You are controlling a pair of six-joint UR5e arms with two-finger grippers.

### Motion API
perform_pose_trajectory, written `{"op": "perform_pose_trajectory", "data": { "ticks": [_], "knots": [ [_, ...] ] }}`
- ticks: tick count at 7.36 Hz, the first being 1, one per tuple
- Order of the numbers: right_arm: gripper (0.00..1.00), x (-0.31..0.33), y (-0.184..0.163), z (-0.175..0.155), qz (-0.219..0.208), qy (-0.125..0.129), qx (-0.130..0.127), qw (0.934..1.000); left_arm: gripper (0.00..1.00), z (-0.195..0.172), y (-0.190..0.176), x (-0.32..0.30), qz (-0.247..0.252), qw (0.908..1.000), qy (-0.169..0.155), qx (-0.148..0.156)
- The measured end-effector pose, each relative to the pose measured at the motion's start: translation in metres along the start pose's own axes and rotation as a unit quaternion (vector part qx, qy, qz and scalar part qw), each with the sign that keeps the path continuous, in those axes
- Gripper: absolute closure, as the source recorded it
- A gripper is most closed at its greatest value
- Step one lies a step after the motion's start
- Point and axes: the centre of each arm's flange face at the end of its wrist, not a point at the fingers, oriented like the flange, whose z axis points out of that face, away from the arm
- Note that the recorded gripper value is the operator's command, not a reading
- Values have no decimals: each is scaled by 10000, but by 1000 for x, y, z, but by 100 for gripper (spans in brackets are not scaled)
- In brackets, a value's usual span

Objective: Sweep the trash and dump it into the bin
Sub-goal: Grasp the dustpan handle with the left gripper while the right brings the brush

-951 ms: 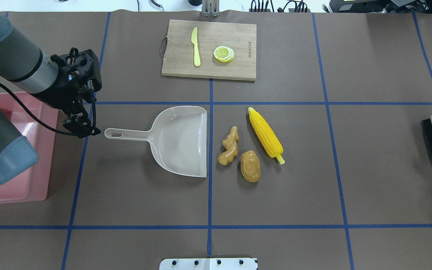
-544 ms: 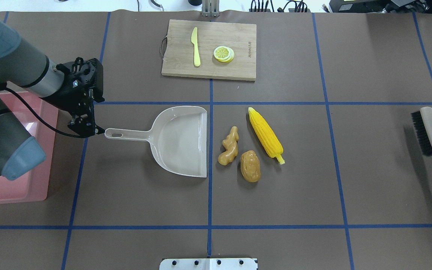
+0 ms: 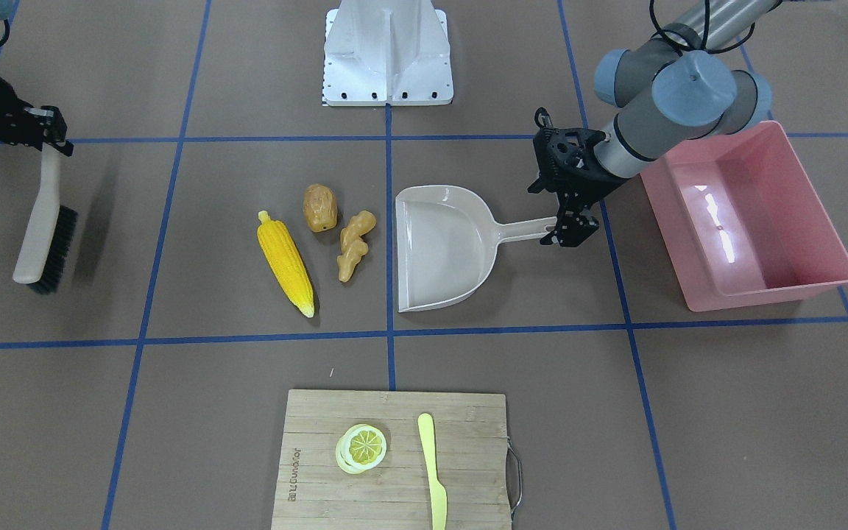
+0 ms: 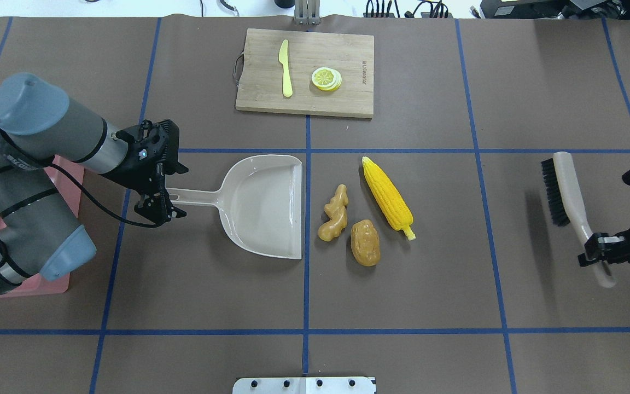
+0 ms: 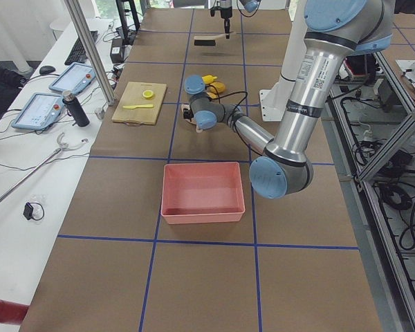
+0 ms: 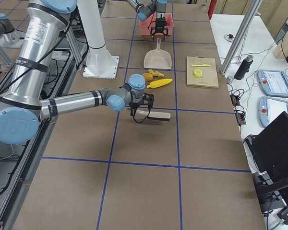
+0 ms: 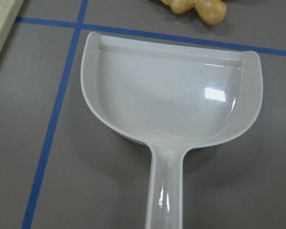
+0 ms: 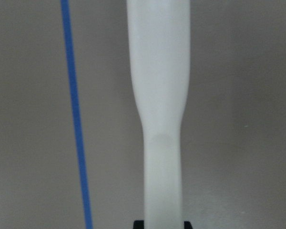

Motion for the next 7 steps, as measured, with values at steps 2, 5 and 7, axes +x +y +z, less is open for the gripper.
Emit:
{"op": "perform_pose_trajectory", "data": {
  "ticks": [2, 5, 7],
  "knots": [
    [100, -63, 17, 6, -30, -57, -97, 9999, 3, 23, -3, 6, 147, 9994, 70, 297],
    [100, -137, 27, 25, -227, 134, -114, 9996, 3, 32, -14, 0, 20, 9976, 12, 693],
    [100, -185, 35, 47, -422, 336, -134, 9985, 3, 43, -8, -8, -80, 9978, -45, 654]
  ]
}}
